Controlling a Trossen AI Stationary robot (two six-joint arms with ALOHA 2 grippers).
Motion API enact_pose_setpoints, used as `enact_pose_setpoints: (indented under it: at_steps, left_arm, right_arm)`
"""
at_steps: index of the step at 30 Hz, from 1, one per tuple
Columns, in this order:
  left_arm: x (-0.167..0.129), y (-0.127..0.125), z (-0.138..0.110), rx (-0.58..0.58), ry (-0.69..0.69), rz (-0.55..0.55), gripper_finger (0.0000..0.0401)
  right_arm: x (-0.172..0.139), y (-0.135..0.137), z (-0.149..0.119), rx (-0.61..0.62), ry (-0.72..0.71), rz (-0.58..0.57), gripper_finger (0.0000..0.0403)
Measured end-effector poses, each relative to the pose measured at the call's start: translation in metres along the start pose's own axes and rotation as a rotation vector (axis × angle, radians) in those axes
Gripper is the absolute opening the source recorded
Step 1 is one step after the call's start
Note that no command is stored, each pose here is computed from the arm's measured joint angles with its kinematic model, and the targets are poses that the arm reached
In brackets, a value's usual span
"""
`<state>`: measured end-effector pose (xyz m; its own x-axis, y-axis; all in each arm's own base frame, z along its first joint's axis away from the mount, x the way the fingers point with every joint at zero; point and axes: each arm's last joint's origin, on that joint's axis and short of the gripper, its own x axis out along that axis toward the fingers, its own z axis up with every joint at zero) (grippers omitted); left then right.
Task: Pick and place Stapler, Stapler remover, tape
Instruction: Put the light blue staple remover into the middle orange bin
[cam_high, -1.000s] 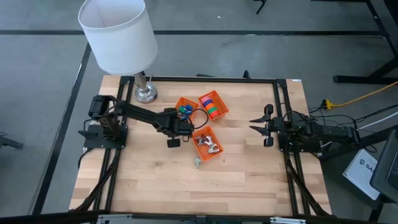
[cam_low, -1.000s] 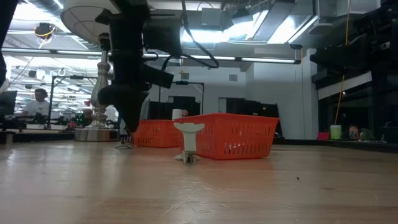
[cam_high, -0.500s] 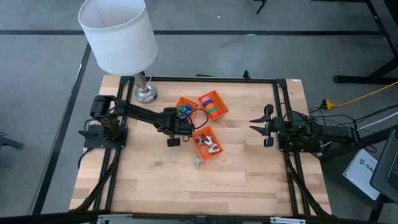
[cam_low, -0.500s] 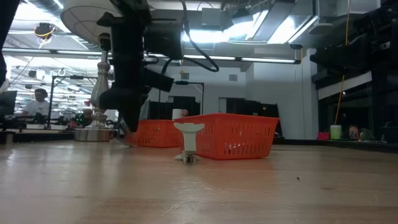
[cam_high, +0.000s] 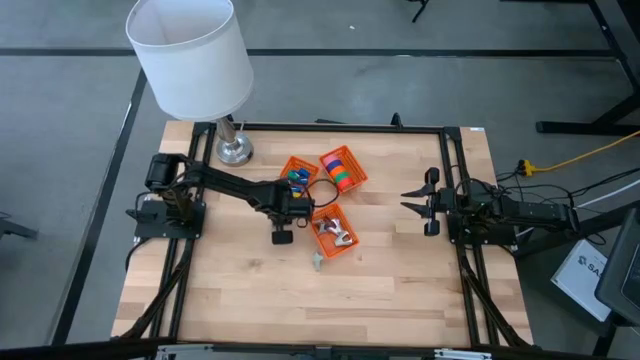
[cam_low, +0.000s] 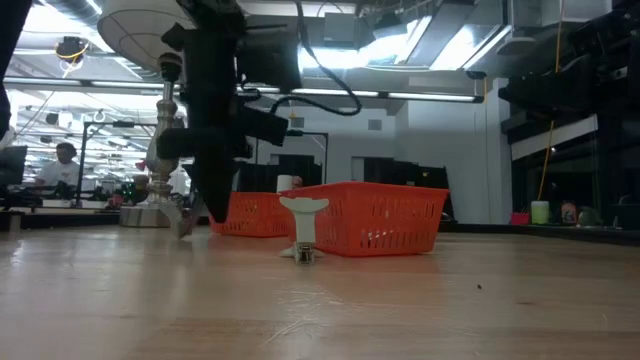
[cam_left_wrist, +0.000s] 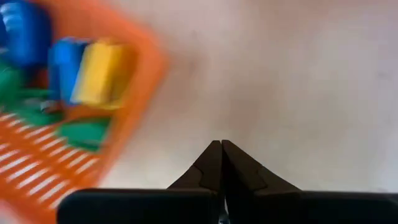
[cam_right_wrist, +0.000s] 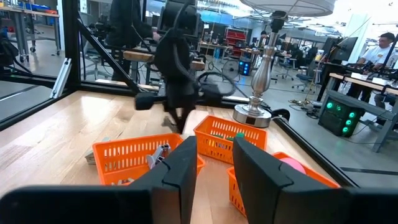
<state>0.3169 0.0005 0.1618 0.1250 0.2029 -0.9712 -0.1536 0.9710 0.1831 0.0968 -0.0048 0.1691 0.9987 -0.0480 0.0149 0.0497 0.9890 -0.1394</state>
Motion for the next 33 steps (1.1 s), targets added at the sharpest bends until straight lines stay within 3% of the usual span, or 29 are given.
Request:
enact_pose_setpoints:
  at_steps: [3, 7, 33]
  left_arm:
    - [0.000, -0.004, 0.004, 0.017, -0.035, -0.096, 0.0001]
    - [0.000, -0.005, 0.007, 0.025, -0.058, -0.137, 0.0001]
    - [-0.037, 0.000, 0.047, 0.182, -0.299, -0.120, 0.0001]
  right_arm:
    - [0.000, 0.000, 0.000, 0.000, 0.000, 0.000, 0.0108]
    - [0.000, 0.000, 0.000, 0.000, 0.000, -0.001, 0.0108]
    - [0.000, 0.000, 0.000, 0.000, 0.000, -0.001, 0.0108]
